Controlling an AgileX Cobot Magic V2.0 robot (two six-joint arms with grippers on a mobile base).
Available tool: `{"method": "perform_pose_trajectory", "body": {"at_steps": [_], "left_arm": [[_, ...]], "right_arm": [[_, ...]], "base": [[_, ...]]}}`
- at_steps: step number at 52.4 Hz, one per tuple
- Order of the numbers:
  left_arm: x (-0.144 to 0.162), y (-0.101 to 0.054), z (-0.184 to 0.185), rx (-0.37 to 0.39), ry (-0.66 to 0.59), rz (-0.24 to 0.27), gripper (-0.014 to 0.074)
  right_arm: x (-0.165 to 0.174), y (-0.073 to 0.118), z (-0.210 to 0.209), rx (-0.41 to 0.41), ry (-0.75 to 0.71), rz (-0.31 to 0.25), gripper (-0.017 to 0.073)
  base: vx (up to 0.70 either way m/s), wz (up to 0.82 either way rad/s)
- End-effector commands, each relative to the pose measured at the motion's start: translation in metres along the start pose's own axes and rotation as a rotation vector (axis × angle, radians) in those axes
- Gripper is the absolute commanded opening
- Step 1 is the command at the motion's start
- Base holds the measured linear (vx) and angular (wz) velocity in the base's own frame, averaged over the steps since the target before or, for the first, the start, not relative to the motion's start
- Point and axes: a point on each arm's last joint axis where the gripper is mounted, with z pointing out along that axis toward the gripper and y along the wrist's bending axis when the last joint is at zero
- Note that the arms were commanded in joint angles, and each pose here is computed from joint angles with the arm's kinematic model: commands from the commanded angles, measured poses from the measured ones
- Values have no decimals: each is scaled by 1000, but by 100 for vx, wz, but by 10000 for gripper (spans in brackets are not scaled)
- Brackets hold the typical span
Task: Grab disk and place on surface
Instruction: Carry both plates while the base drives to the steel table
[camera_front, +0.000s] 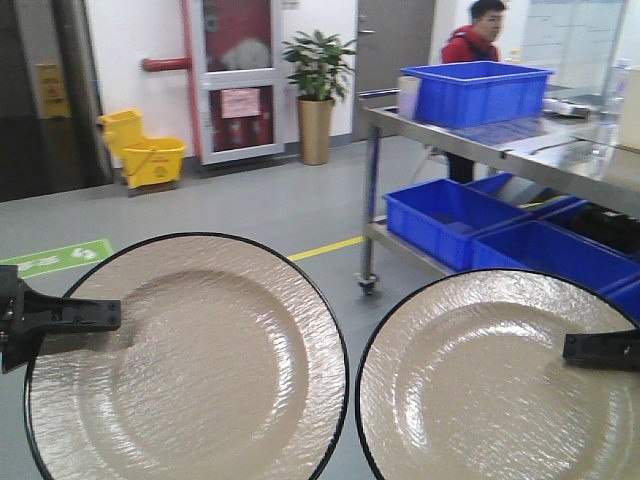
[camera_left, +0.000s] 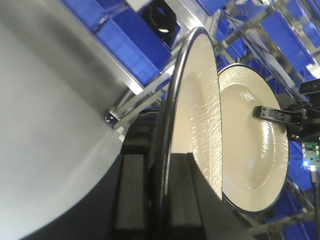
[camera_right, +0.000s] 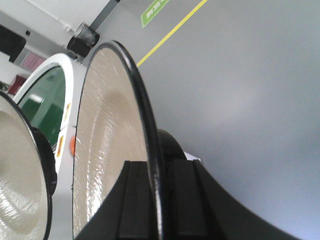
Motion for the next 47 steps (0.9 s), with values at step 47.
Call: {"method": "perform_pose_trajectory", "body": {"at_steps": [47], "left_arm": [[-11, -27, -9, 119, -106, -9, -8]], "right_arm": [[-1, 28, -10, -173, 4, -7, -9]], "base": [[32, -11]]}}
